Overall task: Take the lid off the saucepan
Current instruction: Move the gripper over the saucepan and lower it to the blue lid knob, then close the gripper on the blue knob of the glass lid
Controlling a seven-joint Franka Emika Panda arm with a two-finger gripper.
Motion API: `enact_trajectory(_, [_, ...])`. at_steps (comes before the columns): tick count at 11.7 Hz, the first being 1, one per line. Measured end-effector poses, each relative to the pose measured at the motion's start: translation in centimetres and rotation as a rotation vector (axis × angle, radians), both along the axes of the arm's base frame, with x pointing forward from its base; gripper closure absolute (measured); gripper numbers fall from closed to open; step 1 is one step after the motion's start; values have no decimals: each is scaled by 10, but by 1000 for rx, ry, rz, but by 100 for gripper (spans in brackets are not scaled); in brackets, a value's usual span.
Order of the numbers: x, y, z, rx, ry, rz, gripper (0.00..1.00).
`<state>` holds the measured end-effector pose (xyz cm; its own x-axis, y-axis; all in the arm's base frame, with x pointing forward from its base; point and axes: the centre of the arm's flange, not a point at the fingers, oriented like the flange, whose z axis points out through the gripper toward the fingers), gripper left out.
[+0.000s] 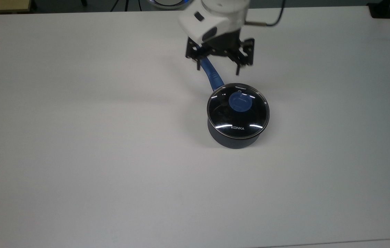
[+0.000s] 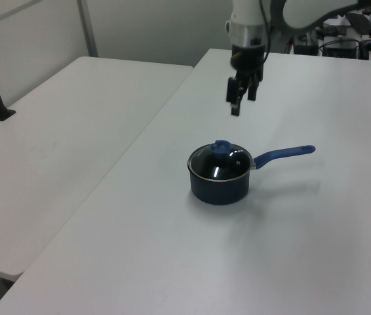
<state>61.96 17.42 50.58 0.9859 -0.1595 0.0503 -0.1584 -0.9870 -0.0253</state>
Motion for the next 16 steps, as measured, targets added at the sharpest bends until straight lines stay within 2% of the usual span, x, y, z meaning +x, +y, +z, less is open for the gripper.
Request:
enact_trajectory(2, [10,20,-29,16,-4,-72,0])
enact_trajectory(7, [19,47,-80,-23,6,-126,0])
enact_trajectory(16, [28,53,-69,9,-45,-191,0])
